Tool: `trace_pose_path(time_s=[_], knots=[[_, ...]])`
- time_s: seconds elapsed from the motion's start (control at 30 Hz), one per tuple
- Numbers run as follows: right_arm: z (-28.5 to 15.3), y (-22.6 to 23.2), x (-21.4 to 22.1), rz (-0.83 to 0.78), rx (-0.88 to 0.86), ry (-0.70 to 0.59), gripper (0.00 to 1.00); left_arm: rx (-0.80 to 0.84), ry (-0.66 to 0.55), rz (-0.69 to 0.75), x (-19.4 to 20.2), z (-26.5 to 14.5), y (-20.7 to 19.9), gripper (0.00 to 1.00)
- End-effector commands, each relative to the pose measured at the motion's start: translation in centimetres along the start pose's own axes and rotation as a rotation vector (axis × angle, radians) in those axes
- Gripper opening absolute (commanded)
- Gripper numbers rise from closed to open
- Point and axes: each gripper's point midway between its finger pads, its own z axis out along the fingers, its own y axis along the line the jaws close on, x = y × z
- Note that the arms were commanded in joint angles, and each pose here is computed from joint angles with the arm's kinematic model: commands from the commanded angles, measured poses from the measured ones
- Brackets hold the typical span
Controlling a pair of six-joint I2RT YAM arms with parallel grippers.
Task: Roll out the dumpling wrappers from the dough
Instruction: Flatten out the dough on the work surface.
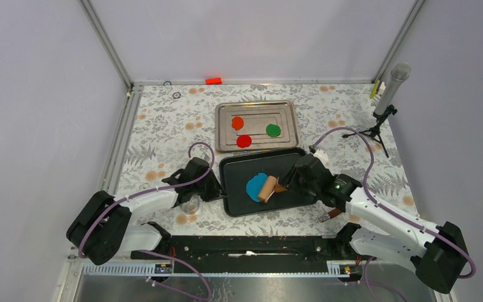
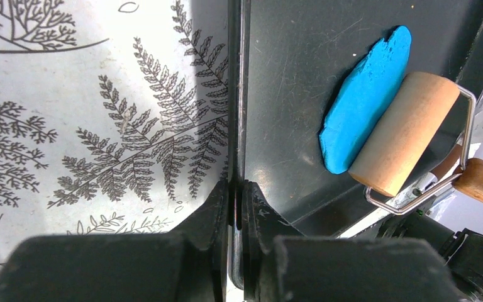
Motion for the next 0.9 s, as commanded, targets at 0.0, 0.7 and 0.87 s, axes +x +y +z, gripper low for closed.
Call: trace_pose_path(time_s=[0.0, 0.7, 0.87], knots=[[1.6, 0.0, -0.1, -0.015, 0.050, -0.024, 0.00, 0.019, 0.029, 0.017, 0.3, 0.4, -0.6, 0.00], [0.9, -4.1, 1.0, -0.159, 0.223, 0.049, 0.00, 0.045, 0.008, -0.016, 1.1, -0.2, 0.1, 0.00], [2.3, -3.8, 1.7, -0.142, 0.197, 0.065, 0.00, 0.047, 0.008, 0.003, 1.2, -0.3, 0.2, 0.00]])
